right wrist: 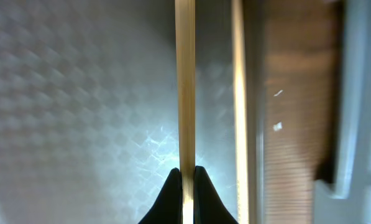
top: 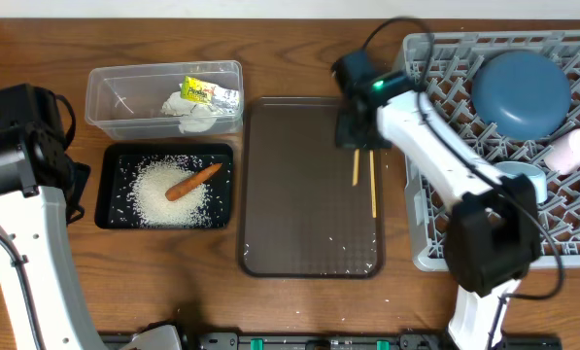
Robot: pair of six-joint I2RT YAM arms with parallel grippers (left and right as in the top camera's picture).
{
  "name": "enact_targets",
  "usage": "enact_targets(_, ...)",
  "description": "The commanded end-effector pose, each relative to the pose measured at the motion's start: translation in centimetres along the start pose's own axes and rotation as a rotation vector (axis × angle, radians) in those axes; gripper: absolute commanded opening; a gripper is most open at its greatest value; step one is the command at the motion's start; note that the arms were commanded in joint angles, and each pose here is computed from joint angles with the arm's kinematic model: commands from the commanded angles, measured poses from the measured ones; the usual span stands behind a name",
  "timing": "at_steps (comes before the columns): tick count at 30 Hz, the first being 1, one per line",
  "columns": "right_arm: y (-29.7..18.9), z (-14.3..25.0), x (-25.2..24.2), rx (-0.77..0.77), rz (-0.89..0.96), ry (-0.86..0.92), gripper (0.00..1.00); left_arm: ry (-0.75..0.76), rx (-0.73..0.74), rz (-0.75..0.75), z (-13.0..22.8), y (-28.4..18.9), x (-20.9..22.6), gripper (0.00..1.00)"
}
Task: Sort waste into correct bins and load items into the dishwasher rack
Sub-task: 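Lift the chopstick with the right gripper and place it in the rack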
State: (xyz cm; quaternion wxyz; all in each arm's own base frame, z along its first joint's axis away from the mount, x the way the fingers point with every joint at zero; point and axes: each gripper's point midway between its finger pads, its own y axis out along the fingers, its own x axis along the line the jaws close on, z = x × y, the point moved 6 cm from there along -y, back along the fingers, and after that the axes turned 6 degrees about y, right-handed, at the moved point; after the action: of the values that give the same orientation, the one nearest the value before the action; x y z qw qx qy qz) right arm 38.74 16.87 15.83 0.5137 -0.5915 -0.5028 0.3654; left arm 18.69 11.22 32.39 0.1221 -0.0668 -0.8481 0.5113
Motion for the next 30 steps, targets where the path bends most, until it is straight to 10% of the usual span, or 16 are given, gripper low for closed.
enact_targets(1, -4.8, -3.2, -2.3, -0.115, -0.039, -0.05, 0.01, 0.036, 0.023, -0.073, 0.5, 0.0, 1.3, 0.95)
enact_targets(10, -6.5, -5.2, -8.8, -0.042, -0.211, -0.265, 0.01, 0.036, 0.022, -0.073, 0.5, 0.0, 1.3, 0.95)
enact_targets(30, -2.1, -5.2, -13.7, -0.033, -0.025, -0.115, 0.01, 0.036, 0.023, -0.073, 0.5, 0.0, 1.4, 0.95)
